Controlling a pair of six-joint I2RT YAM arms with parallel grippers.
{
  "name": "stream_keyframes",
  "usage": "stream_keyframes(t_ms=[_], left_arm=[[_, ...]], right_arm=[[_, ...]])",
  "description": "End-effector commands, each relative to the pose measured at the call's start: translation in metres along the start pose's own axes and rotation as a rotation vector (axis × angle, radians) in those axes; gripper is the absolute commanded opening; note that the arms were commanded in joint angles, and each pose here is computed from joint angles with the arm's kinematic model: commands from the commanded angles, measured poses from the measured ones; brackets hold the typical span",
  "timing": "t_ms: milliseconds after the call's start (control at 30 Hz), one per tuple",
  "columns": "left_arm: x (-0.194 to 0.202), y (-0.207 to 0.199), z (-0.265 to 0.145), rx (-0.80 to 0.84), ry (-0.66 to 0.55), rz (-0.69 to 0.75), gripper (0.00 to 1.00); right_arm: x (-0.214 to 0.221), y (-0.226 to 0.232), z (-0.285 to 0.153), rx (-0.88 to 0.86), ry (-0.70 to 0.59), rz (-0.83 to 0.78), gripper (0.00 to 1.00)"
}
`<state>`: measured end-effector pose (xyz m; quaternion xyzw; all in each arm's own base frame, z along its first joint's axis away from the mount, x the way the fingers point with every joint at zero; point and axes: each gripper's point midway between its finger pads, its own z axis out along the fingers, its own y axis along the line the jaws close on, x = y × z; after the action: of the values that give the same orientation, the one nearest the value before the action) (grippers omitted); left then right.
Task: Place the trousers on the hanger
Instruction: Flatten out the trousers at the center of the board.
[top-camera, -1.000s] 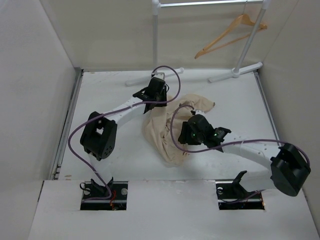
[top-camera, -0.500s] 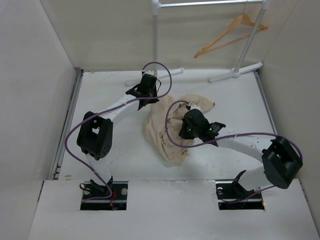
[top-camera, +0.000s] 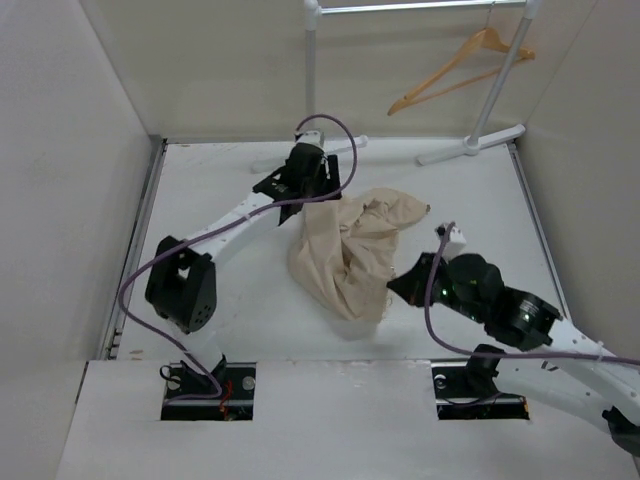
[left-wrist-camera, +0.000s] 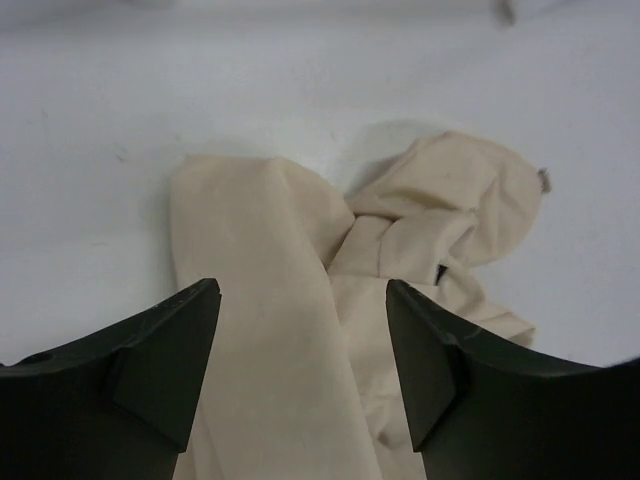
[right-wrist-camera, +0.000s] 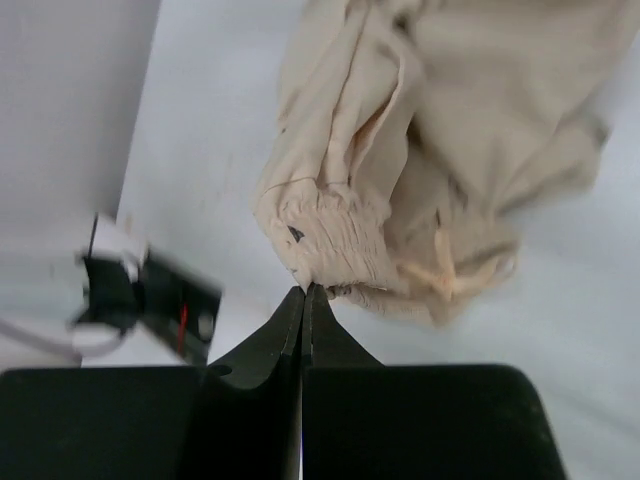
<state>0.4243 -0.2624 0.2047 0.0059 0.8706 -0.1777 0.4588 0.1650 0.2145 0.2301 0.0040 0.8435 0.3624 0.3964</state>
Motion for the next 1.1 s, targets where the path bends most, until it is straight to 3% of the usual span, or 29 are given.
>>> stream_keyframes(t_ms=[0, 233, 267, 300, 433, 467, 533, 633, 733, 867, 967, 1067], left_arm=[[0.04, 0.0, 0.035, -0.017, 0.117, 0.063, 0.66], [0.062, -0.009, 0.074, -0.025, 0.171, 0.125, 0.54], [0.063, -0.007, 0.077, -0.045, 0.172, 0.121, 0.35], [0.054, 0.001, 0.072, -0.095, 0.138, 0.116, 0.23], [0.014, 0.02, 0.038, -0.173, 0.025, 0.084, 0.1], [-0.024, 0.032, 0.0, -0.207, -0.072, 0.049, 0.06], [-0.056, 0.043, -0.036, -0.237, -0.156, 0.019, 0.05], [-0.117, 0.068, -0.122, -0.291, -0.335, -0.048, 0.02], [-0.168, 0.094, -0.22, -0.353, -0.535, -0.133, 0.02], [-0.219, 0.101, -0.338, -0.352, -0.785, -0.222, 0.04], [-0.247, 0.096, -0.395, -0.317, -0.915, -0.249, 0.05], [-0.259, 0.092, -0.418, -0.29, -0.979, -0.263, 0.05]], right_arm=[[0.082, -0.049, -0.033, 0.14, 0.221, 0.135, 0.0], [0.095, -0.073, -0.051, 0.208, 0.255, 0.139, 0.0], [0.095, -0.077, -0.049, 0.215, 0.246, 0.155, 0.0], [0.096, -0.079, -0.048, 0.217, 0.241, 0.166, 0.0], [0.08, -0.072, -0.045, 0.206, 0.191, 0.158, 0.0], [0.052, -0.054, -0.041, 0.176, 0.126, 0.108, 0.0], [0.031, -0.04, -0.04, 0.157, 0.087, 0.074, 0.0], [-0.029, -0.004, -0.047, 0.122, -0.019, -0.026, 0.0], [-0.106, 0.041, -0.082, 0.081, -0.186, -0.133, 0.0], [-0.2, 0.096, -0.173, -0.011, -0.431, -0.197, 0.0], [-0.248, 0.133, -0.23, -0.131, -0.568, -0.196, 0.0], [-0.266, 0.141, -0.244, -0.151, -0.63, -0.173, 0.0]])
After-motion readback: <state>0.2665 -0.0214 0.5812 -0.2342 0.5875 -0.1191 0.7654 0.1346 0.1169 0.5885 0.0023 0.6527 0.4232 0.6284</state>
